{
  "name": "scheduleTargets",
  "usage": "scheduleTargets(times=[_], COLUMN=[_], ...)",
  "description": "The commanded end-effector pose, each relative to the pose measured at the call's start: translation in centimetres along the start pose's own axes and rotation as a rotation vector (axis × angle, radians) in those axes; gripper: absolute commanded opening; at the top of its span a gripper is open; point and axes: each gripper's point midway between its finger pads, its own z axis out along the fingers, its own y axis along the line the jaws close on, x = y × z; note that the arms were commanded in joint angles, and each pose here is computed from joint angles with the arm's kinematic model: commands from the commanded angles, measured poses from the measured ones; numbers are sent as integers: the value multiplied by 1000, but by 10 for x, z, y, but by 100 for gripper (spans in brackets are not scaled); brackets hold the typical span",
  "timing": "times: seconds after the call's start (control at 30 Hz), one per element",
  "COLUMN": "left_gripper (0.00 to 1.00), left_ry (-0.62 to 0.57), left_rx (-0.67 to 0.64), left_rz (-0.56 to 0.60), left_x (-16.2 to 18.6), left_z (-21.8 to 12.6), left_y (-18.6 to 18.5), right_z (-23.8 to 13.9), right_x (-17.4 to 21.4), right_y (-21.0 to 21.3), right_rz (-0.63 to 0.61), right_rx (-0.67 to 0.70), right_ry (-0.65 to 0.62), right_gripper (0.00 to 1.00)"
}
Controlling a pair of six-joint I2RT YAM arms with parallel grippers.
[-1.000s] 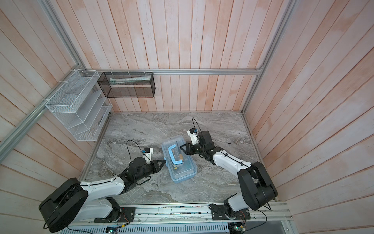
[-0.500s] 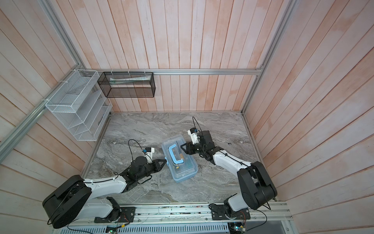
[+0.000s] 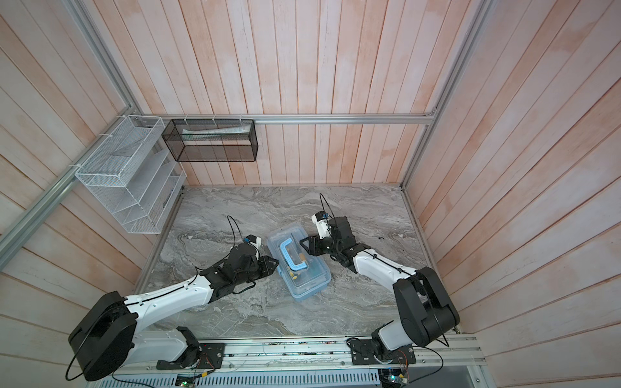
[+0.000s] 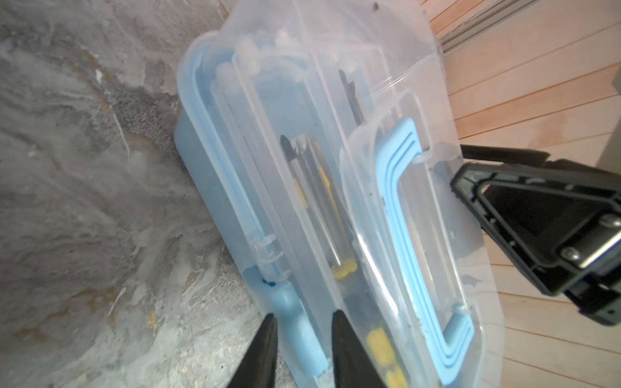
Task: Pack the tool kit
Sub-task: 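Push the box's near corner with the left gripper toward the right gripper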
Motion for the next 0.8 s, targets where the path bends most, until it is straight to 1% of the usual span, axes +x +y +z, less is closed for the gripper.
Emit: scheduleTargets(times=[0.0, 0.13, 0.3, 0.37, 0.47, 0.63, 0.77], left_gripper=[33, 33, 33, 33, 32, 31, 30], left_ry=[88, 110, 108, 123, 150, 158, 192], left_rx=[-54, -74, -45, -65, -130, -243, -333], left_rz=[15, 23, 37, 35, 10, -27, -42], left_x=[17, 19, 18, 23, 34, 53, 76], left_z=[-1, 1, 5, 7, 6, -11, -20], left_y=[5, 6, -2, 2, 21, 61, 96], right_z=[7, 6, 5, 5, 5, 3, 3], right_x=[58, 56, 57, 58, 58, 57, 56], right_y=[6, 7, 6, 6, 5, 1, 0], right_rz=[55, 49, 45, 46, 46, 46, 48], right_rx=[-49, -51, -48, -49, -45, -36, -34], right_ry=[194, 184, 185, 188, 185, 180, 179], right_gripper=[52, 52, 52, 52, 52, 52, 52])
